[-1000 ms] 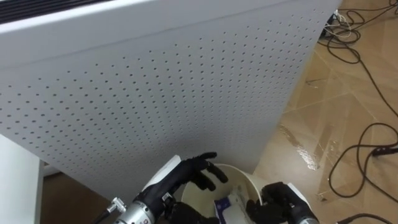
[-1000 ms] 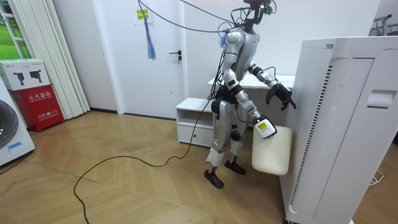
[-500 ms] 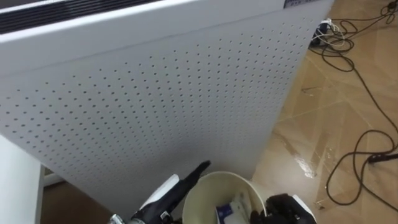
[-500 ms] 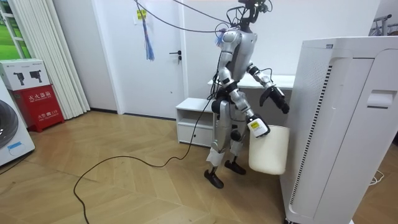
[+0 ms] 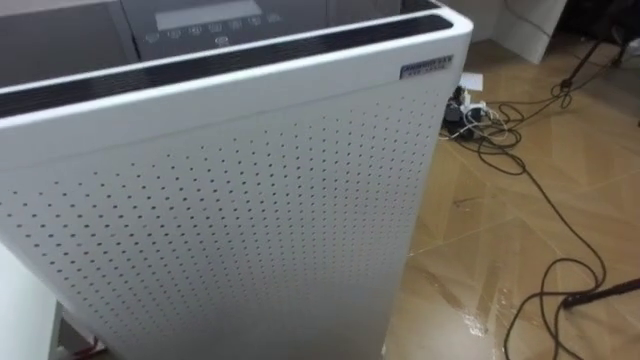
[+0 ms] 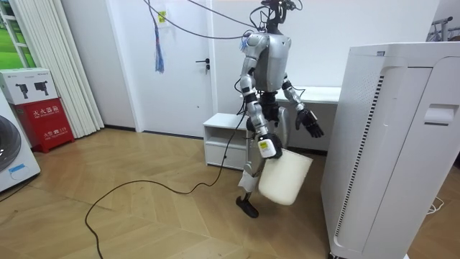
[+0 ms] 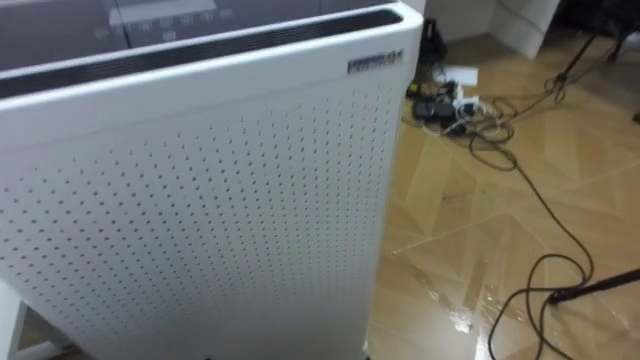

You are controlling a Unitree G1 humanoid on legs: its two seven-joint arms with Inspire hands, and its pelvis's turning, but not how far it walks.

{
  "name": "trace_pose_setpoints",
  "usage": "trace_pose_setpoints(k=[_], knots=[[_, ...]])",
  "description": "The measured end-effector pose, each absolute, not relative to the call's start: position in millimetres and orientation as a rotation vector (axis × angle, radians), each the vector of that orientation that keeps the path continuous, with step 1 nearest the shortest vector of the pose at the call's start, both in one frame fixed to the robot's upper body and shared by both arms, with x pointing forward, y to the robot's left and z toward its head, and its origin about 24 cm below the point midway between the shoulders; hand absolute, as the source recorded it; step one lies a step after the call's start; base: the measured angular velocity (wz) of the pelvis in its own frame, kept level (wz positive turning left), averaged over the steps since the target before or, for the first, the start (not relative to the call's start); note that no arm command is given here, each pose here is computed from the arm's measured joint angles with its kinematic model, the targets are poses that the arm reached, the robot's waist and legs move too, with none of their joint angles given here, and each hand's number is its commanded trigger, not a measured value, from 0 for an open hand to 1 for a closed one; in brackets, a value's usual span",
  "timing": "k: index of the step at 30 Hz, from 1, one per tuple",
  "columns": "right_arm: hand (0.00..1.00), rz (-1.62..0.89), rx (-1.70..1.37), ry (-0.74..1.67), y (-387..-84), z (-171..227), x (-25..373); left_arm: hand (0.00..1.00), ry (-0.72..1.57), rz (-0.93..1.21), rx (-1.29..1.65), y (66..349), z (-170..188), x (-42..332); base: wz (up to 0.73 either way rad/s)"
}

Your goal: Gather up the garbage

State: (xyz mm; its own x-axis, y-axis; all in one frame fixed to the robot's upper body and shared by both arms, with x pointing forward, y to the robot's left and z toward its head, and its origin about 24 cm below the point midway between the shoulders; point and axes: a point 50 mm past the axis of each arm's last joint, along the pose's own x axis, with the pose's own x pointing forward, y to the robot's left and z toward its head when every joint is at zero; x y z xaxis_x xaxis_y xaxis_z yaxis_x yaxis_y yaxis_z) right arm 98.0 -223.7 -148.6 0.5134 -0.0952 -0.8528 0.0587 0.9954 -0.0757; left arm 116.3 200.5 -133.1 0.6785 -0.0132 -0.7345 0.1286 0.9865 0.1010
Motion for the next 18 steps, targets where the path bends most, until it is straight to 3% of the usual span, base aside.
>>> trace_pose_setpoints(k=[8, 18], knots=[[1.0, -0.326, 0.09, 1.153, -234, -163, 52, 0.0, 1.002, 0.24, 0.092, 228, -153, 62, -0.05], [1.0, -0.442, 0.155, 1.21, -245, -166, 30, 0.0, 1.151, 0.411, -0.019, 233, -164, 25, -0.01]])
